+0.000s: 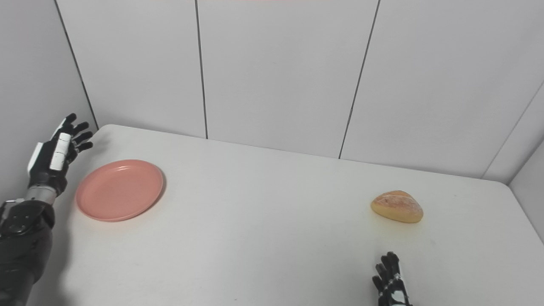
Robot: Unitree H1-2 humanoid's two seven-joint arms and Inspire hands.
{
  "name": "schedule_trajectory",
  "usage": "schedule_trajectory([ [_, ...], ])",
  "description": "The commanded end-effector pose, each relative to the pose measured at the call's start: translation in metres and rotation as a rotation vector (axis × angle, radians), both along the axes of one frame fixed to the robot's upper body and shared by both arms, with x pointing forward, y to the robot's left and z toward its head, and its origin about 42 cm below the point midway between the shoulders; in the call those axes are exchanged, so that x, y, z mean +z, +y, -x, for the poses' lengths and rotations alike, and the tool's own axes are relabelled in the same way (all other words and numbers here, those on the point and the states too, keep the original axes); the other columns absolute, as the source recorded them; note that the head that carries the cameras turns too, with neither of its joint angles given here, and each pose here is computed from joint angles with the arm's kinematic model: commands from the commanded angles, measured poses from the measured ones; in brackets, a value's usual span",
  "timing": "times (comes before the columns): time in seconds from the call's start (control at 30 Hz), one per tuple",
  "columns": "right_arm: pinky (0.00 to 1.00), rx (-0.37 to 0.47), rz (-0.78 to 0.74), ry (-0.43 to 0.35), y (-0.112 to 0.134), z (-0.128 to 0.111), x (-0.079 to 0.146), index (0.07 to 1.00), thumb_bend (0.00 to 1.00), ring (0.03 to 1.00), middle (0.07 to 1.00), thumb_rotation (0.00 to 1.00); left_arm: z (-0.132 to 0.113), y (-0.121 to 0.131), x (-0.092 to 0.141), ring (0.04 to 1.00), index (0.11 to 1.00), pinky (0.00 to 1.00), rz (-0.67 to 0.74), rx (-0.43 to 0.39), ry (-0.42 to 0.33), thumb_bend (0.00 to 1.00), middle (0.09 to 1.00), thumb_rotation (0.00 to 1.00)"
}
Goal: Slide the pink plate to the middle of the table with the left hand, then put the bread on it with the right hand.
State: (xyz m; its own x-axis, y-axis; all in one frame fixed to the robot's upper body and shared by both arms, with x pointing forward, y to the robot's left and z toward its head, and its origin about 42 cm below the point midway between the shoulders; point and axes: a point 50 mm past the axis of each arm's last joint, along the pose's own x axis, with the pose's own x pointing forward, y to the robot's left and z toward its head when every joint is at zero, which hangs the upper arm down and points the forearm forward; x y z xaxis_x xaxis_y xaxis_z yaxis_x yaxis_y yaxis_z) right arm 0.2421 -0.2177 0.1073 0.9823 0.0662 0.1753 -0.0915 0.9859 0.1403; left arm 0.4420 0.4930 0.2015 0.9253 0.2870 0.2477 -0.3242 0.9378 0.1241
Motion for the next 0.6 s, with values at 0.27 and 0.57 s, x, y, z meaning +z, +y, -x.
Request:
schedule_trajectory([
  [0.27, 1.0, -0.008, 0.024, 0.026, -0.007, 0.003, -0.001, 1.0, 0.75, 1.0, 1.0, 0.99, -0.001, 0.015, 0.009, 0.824, 0.921, 0.8, 0.013, 0.036, -0.023, 1.0, 0.867, 0.82],
  [0.57, 1.0, -0.006, 0.018, 0.025, -0.006, 0.004, 0.0, 1.0, 0.76, 1.0, 1.0, 0.98, -0.003, 0.014, -0.005, 0.813, 0.908, 0.82, 0.06, 0.049, 0.033, 0.94, 0.841, 0.79],
])
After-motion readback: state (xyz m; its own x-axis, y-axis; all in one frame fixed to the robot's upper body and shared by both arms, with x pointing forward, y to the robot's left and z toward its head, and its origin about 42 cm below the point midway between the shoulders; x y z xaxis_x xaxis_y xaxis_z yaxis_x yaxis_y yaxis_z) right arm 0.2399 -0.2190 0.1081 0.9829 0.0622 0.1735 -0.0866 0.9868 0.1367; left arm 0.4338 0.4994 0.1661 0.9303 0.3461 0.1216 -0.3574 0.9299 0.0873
